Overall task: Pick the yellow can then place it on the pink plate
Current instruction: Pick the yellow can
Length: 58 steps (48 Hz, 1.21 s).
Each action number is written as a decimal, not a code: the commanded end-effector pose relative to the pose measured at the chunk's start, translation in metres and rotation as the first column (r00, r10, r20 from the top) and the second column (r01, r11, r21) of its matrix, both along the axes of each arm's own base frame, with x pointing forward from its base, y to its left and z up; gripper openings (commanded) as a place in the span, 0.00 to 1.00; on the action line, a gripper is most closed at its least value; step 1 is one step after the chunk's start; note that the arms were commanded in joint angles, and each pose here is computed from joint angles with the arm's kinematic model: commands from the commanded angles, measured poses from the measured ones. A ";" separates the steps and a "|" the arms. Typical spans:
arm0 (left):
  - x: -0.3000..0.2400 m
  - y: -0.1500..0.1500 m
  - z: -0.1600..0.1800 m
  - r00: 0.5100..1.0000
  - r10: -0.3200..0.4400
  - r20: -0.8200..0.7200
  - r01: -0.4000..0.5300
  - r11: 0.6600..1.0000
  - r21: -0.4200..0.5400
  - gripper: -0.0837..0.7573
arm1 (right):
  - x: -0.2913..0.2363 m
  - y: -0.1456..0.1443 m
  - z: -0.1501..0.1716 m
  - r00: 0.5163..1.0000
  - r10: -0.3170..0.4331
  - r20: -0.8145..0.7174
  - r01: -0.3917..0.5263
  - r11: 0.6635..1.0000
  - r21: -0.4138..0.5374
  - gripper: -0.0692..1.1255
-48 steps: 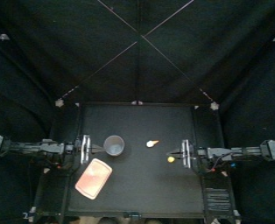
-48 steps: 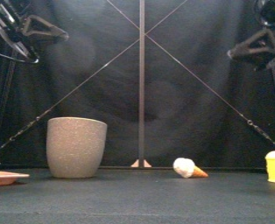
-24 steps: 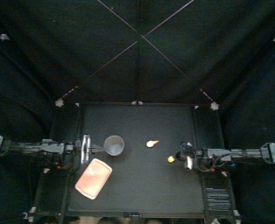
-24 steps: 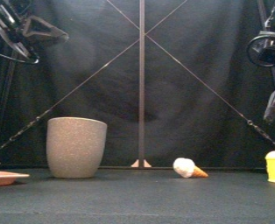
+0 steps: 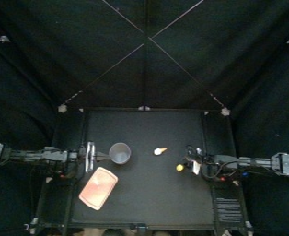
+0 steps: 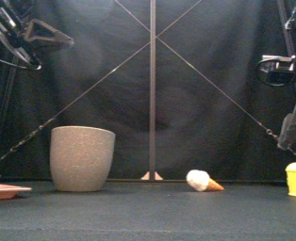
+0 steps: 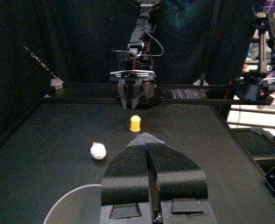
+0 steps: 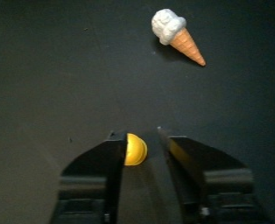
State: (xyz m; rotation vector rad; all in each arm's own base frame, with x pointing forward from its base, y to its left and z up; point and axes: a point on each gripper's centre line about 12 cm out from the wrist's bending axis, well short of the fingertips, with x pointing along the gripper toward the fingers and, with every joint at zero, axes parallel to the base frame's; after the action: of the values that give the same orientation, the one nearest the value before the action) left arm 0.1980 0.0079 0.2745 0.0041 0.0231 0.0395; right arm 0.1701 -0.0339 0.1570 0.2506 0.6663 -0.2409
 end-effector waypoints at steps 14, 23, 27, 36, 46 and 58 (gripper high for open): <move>0.002 0.006 0.006 0.999 0.029 0.017 -0.029 1.000 0.008 0.11 | 0.006 -0.004 0.006 0.999 -0.031 -0.028 0.032 0.999 0.034 0.83; 0.002 0.007 0.006 0.999 0.031 0.016 -0.032 0.999 0.011 0.11 | 0.013 -0.003 -0.006 0.992 -0.029 -0.125 0.040 0.996 0.083 0.83; 0.002 0.007 0.006 0.999 0.033 0.016 -0.033 0.999 0.013 0.11 | 0.016 -0.003 -0.011 0.986 -0.022 -0.164 0.038 0.995 0.095 0.83; 0.001 0.007 0.005 0.999 0.032 0.012 -0.032 0.999 0.014 0.11 | 0.025 0.001 -0.016 0.979 0.005 -0.205 0.017 0.994 0.105 0.83; 0.001 0.007 0.003 0.999 0.033 0.009 -0.034 0.999 0.015 0.11 | 0.030 0.005 -0.020 0.975 0.013 -0.222 0.016 0.992 0.129 0.83; 0.000 0.009 0.000 0.999 0.044 0.001 -0.044 0.999 0.015 0.11 | 0.032 0.010 -0.029 0.970 0.015 -0.245 0.024 0.987 0.157 0.83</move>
State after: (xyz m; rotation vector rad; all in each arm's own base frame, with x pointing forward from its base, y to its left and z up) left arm 0.1967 0.0160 0.2691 0.0165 0.0375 0.0795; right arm 0.1957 -0.0247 0.1234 0.3787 0.9546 -0.2311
